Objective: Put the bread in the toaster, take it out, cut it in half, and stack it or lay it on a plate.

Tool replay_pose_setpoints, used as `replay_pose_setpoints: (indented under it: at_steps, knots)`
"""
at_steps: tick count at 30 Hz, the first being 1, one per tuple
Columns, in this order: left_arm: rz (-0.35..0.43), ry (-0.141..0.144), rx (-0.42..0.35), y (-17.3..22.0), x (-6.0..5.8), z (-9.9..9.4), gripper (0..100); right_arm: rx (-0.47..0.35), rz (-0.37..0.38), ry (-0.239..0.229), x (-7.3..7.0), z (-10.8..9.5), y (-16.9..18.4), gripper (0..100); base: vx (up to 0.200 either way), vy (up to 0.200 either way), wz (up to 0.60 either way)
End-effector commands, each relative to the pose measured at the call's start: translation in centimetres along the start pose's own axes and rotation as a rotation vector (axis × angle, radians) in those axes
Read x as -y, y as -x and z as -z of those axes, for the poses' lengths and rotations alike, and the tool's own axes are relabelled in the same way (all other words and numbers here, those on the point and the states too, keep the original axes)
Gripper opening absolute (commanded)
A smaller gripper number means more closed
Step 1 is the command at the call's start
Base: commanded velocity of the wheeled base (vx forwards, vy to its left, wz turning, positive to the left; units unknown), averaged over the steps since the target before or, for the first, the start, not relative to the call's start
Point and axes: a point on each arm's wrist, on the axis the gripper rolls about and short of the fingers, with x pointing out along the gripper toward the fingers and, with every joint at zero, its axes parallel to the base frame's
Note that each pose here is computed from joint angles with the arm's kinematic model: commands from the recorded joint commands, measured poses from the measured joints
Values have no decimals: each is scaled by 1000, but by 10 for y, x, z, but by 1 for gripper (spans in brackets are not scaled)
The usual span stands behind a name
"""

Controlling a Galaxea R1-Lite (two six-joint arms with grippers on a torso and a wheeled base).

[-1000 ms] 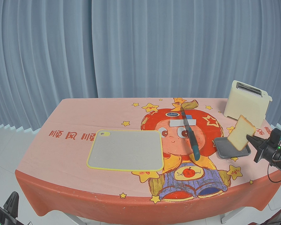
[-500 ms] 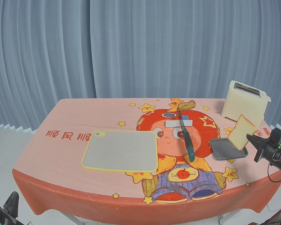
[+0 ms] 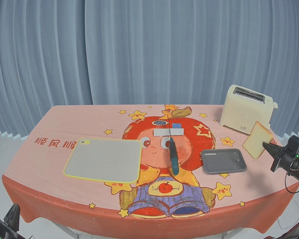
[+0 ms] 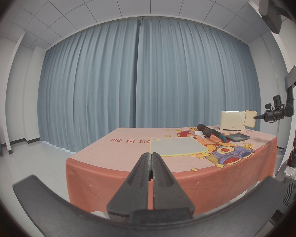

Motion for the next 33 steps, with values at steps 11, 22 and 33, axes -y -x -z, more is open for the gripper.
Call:
replay_pose_setpoints:
  at_steps: [11,22,33]
  knots:
    - [1,1,-18,-1,0,5,0,-4,1,1,0,1,1,0,0,-200,0]
    - [1,-1,-18,-1,0,5,0,-3,0,2,0,1,0,0,0,-109,0]
    - [2,-2,-18,-1,0,5,0,-4,1,1,0,1,1,0,0,0,0]
